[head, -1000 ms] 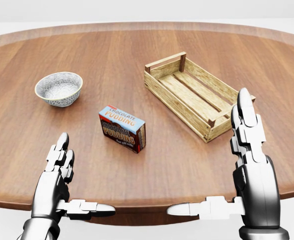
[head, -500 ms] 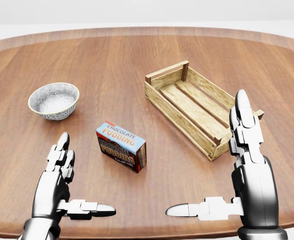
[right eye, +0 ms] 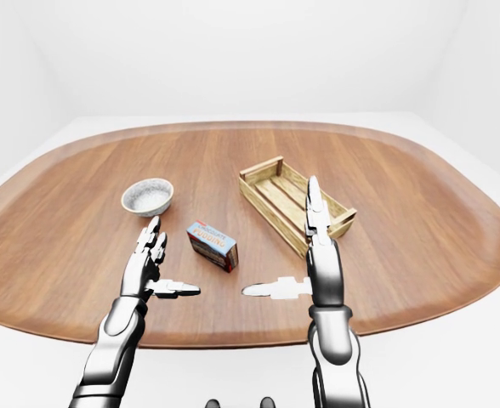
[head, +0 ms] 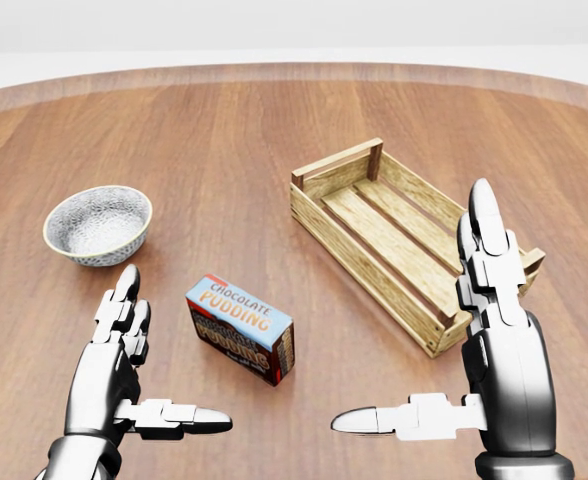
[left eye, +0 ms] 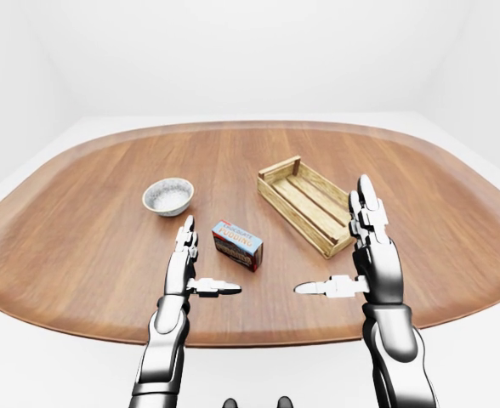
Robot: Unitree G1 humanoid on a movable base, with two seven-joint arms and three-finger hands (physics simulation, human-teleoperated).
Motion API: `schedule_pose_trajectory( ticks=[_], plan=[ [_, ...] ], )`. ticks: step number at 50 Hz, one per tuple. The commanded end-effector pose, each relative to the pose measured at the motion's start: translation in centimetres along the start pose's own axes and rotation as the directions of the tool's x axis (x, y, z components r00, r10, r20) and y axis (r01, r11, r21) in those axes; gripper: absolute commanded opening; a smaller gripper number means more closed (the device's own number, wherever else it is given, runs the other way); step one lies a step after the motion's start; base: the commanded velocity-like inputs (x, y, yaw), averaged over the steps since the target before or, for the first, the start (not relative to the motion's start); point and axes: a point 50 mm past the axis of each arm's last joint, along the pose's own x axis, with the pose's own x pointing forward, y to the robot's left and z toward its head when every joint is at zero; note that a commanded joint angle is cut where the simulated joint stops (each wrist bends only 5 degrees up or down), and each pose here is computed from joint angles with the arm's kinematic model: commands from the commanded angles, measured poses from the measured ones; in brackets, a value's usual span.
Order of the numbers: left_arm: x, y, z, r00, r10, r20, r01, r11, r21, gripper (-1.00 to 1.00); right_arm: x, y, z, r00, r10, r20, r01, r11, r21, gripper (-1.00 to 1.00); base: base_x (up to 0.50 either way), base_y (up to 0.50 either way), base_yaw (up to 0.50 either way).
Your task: Pick up the chocolate pudding and put it in the tray.
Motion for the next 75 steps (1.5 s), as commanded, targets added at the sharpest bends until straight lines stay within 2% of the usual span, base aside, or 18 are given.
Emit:
schedule_pose_trajectory(
  ticks=[1, 16, 18, 20, 24, 25, 38, 39, 42, 61, 75],
  plan=[
    [0.03, -0.02, -0.08, 1.0, -0.001, 0.0, 0.001, 1.0, 0.0, 1.0, 0.0, 0.01, -0.18, 1.0, 0.002, -0.007, -0.002, 1.0, 0.002, 1.0, 0.18, 0.0, 0.0],
    [-0.07, -0.01, 0.0, 1.0, -0.001, -0.001, 0.001, 1.0, 0.0, 1.0, -0.06, 0.03, 0.02, 1.0, 0.003, -0.001, -0.003, 1.0, 0.002, 1.0, 0.18, 0.0, 0.0],
    [-0.08, -0.01, 0.04, 1.0, -0.001, -0.001, 0.001, 1.0, 0.0, 1.0, -0.27, 0.13, -0.79, 0.999, 0.003, -0.038, -0.003, 1.0, 0.002, 1.0, 0.18, 0.0, 0.0],
    [-0.09, -0.01, 0.03, 1.0, -0.001, -0.001, 0.001, 1.0, 0.0, 1.0, -0.07, 0.04, -0.07, 1.0, 0.003, -0.004, -0.003, 1.0, 0.002, 1.0, 0.18, 0.0, 0.0],
    [-0.07, -0.01, 0.02, 1.0, -0.002, -0.001, 0.002, 1.0, 0.0, 1.0, -0.05, 0.04, -0.09, 1.0, 0.003, -0.005, -0.003, 1.0, 0.002, 1.0, 0.18, 0.0, 0.0],
    [-0.06, -0.01, -0.01, 1.0, -0.002, 0.0, 0.002, 1.0, 0.0, 1.0, -0.25, 0.13, -0.79, 0.999, 0.003, -0.038, -0.003, 1.0, 0.001, 1.0, 0.18, 0.0, 0.0],
    [-0.11, -0.07, 0.18, 1.0, -0.006, 0.011, 0.006, 1.0, 0.002, 1.0, -0.06, 0.05, -0.15, 1.0, 0.004, -0.007, -0.004, 1.0, 0.003, 1.0, 0.18, 0.0, 0.0],
    [-0.1, -0.07, 0.19, 1.0, -0.006, 0.011, 0.006, 1.0, 0.002, 1.0, -0.26, 0.15, -0.91, 0.999, 0.004, -0.043, -0.004, 1.0, 0.002, 1.0, 0.18, 0.0, 0.0],
    [-0.12, -0.08, 0.21, 1.0, -0.006, 0.013, 0.006, 1.0, 0.004, 1.0, -0.07, 0.07, -0.23, 1.0, 0.005, -0.011, -0.005, 1.0, 0.003, 1.0, 0.18, 0.0, 0.0],
    [-0.11, -0.09, 0.28, 1.0, -0.005, 0.016, 0.005, 1.0, 0.006, 1.0, -0.03, 0.05, -0.28, 1.0, 0.006, -0.012, -0.006, 1.0, 0.004, 1.0, 0.18, 0.0, 0.0],
    [-0.1, -0.12, 0.14, 1.0, -0.006, 0.012, 0.006, 1.0, 0.006, 1.0, -0.27, 0.27, -0.82, 0.999, 0.019, -0.039, -0.019, 1.0, 0.014, 1.0, 0.01, 0.0, 0.0]
  ],
)
